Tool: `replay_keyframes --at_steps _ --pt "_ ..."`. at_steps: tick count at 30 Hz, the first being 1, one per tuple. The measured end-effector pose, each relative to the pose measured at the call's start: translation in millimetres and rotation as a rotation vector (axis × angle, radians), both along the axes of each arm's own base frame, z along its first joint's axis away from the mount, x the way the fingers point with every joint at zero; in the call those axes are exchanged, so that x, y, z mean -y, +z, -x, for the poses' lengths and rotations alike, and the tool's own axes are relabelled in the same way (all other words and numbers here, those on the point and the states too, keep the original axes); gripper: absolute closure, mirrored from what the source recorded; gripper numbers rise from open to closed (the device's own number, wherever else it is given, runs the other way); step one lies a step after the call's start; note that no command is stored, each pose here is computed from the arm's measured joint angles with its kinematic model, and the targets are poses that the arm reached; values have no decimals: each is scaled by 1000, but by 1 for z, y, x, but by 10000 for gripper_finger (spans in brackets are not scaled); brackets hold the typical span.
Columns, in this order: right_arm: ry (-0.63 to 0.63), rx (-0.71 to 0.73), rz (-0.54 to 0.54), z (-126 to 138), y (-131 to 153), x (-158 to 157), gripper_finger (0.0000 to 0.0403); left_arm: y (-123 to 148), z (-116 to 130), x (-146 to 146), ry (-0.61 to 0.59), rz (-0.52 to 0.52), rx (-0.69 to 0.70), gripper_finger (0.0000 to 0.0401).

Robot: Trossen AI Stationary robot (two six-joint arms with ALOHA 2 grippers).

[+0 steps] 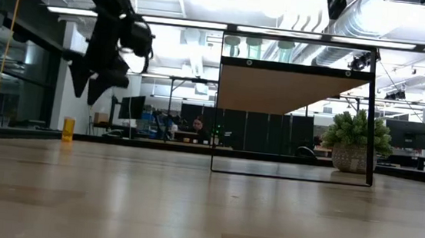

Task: Pick and place medicine bottles onto shelf by color
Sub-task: Put the top orange pill bottle on the shelf aligned with the other orange pill bottle

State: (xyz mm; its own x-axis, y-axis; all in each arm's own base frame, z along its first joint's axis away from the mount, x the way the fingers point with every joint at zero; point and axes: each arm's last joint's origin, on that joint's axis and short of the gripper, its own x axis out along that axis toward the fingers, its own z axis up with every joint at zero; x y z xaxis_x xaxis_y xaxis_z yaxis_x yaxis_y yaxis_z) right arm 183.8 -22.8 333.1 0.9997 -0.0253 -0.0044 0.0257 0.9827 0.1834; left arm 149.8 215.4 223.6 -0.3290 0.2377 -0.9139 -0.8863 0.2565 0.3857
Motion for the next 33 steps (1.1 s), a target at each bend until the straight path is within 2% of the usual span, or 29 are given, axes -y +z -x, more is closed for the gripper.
replay_keyframes --at_steps 6,14,21,27,33 --pt "4 -4 1 0 0 0 403 -17 -1 -4 93 -60 -35 171" --pt "11 -30 3 0 -3 0 403 -17 0 1 334 -155 59 172" --pt "11 -43 3 0 -4 0 403 4 -1 33 477 -435 138 172" --pt "11 -52 20 0 -5 0 403 -30 22 70 606 -466 229 172" --pt "11 -53 12 0 -5 0 403 -50 24 64 710 -572 404 172"
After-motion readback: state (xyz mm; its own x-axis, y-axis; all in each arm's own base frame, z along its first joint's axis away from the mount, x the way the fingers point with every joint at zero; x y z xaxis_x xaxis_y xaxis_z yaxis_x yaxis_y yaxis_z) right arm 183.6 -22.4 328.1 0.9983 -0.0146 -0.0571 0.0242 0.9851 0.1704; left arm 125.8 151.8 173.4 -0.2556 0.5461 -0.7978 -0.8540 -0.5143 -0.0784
